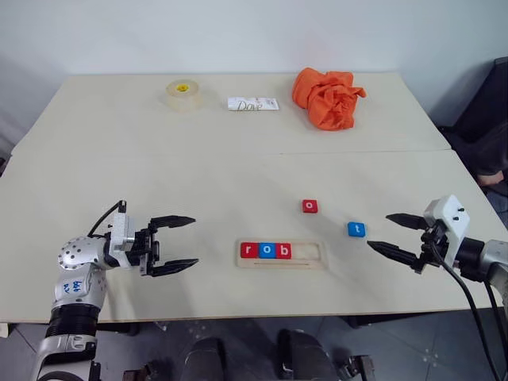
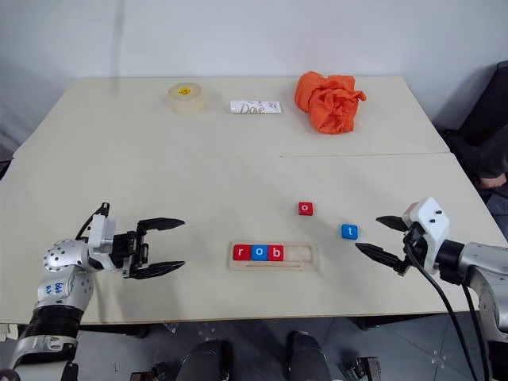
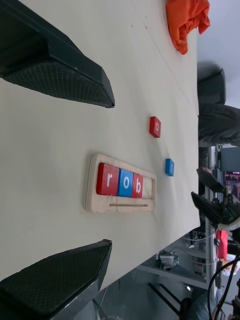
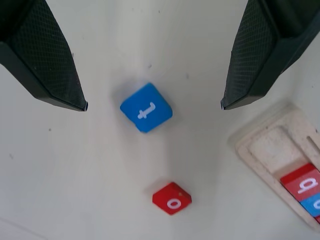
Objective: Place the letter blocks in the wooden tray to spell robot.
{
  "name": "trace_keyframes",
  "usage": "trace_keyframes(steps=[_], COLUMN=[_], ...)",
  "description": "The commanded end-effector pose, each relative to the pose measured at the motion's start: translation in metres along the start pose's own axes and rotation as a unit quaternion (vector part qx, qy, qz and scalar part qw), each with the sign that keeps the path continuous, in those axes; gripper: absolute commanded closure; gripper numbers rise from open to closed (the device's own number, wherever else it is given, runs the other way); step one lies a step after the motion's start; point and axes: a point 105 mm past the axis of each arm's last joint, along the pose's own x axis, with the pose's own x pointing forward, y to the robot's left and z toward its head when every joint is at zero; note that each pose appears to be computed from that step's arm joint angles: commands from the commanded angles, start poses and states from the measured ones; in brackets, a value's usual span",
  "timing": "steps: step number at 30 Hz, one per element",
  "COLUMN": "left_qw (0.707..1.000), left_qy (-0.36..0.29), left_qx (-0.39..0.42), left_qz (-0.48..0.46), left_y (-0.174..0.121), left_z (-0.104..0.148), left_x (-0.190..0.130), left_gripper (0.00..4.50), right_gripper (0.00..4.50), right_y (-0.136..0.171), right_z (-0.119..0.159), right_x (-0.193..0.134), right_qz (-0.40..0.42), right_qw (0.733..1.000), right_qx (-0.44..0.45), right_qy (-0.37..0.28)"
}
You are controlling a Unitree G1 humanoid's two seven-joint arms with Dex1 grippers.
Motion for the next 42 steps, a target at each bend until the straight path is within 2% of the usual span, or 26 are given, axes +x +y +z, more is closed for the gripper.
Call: trace_keyframes(steps=[1, 13, 19, 24, 28, 33, 42], left_qw=[1.0, 1.0, 1.0, 1.0, 1.0, 1.0, 1.0], left_qy=[0.001, 0.006, 0.006, 0.006, 0.008, 0.012, 0.017], left_qx=[0.015, 0.017, 0.02, 0.016, 0.012, 0.007, 0.0], left_qz=[-0.004, -0.008, -0.007, -0.006, -0.006, -0.005, -0.013], left_y=[0.004, 0.004, 0.003, -0.002, -0.005, -0.008, -0.011], left_z=[0.007, 0.007, 0.008, 0.008, 0.009, 0.012, 0.015], left_x=[-0.004, -0.004, -0.004, -0.005, -0.007, -0.012, -0.011], left_gripper=[0.0, 0.0, 0.0, 0.0, 0.0, 0.0, 0.0], right_gripper=[0.02, 0.02, 0.02, 0.02, 0.02, 0.02, 0.02], right_y=[0.001, 0.002, 0.008, 0.012, 0.021, 0.033, 0.038], right_z=[0.016, 0.02, 0.025, 0.044, 0.053, 0.053, 0.027], right_x=[-0.002, 0.003, 0.018, 0.06, 0.081, 0.109, 0.139], right_qz=[-0.008, -0.009, -0.019, -0.108, -0.137, -0.178, -0.227], right_qw=[0.999, 0.999, 0.999, 0.988, 0.98, 0.972, 0.964], right_qx=[-0.023, -0.026, -0.001, 0.056, 0.079, 0.1, 0.121], right_qy=[-0.028, -0.03, -0.034, -0.1, -0.119, -0.112, -0.064])
